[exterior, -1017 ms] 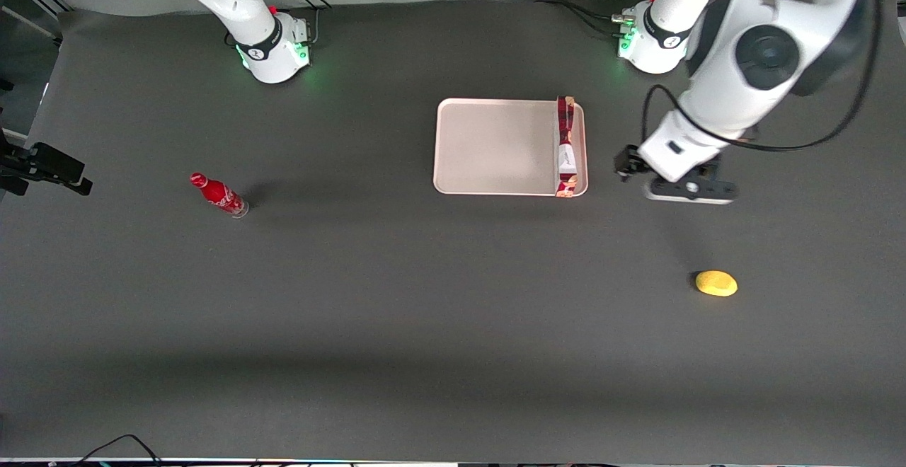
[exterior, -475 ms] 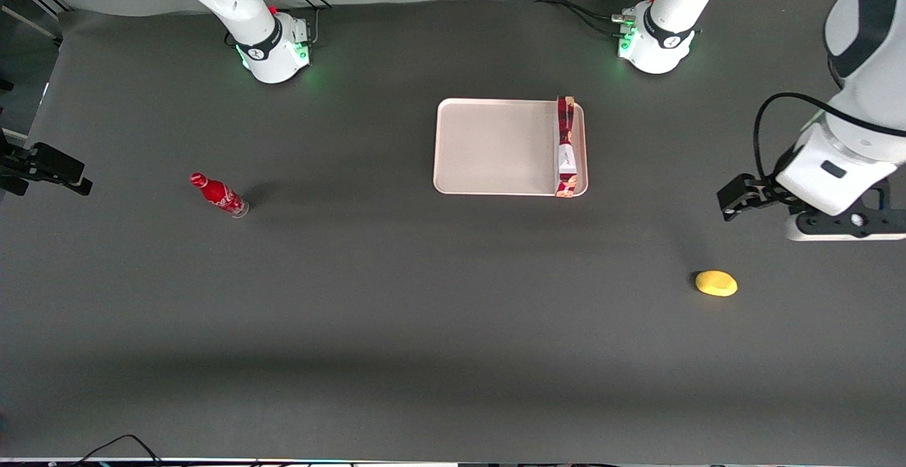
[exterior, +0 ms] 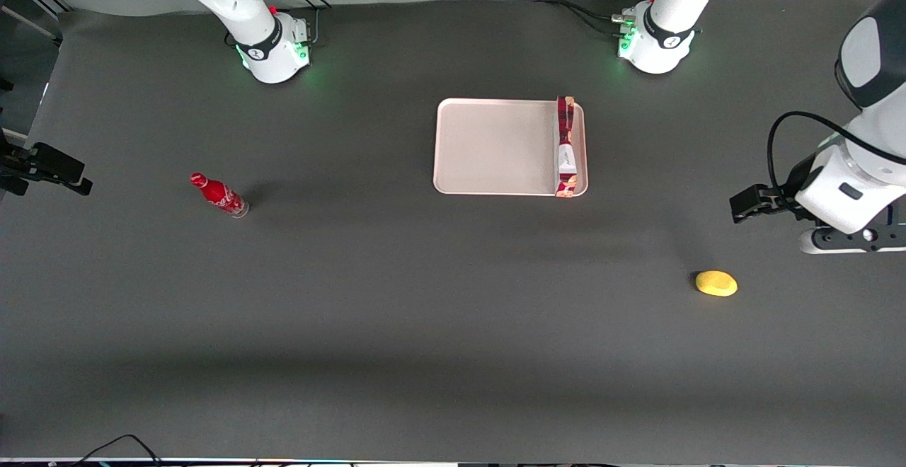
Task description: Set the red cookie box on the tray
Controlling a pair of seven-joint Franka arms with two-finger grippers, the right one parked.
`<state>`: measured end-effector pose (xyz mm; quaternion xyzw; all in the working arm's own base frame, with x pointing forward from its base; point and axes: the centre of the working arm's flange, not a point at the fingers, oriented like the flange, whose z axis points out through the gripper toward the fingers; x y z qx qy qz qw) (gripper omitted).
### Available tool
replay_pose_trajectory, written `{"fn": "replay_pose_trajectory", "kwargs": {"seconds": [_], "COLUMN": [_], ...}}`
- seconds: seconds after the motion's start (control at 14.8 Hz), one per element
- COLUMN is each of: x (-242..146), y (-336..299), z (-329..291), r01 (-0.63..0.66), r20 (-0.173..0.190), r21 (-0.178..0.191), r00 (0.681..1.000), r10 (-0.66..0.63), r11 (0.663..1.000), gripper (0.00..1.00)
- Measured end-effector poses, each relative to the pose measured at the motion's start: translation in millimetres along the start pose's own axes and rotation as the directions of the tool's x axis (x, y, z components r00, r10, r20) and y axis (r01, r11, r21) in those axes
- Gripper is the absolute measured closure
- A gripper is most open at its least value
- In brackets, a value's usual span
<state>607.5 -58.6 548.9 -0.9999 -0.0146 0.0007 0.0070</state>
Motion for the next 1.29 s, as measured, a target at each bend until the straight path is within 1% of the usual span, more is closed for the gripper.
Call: {"fn": "replay_pose_trajectory", "kwargs": {"seconds": [0.14, 0.27, 0.34, 0.47, 0.81, 1.02, 1.29], "x": [-5.7, -20.3, -25.5, -32.0, -42.9, -53.7, -61.8], "y": [10.2, 27.9, 30.7, 33.4, 31.4, 23.1, 15.4], "z": [-3.2, -11.9, -16.2, -23.2, -30.0, -36.1, -49.8], "r01": [-0.018, -0.053, -0.062, -0.071, -0.071, -0.058, -0.046], "r20": [0.004, 0.039, 0.048, 0.054, 0.072, 0.068, 0.047], "r21": [-0.003, -0.005, -0.009, -0.016, -0.012, -0.008, -0.007], "r00": [1.000, 0.998, 0.997, 0.996, 0.995, 0.996, 0.998], "r10": [0.018, 0.054, 0.062, 0.072, 0.071, 0.058, 0.046], "r11": [1.000, 0.999, 0.998, 0.997, 0.997, 0.998, 0.999], "gripper": [0.00, 0.00, 0.00, 0.00, 0.00, 0.00, 0.00]}}
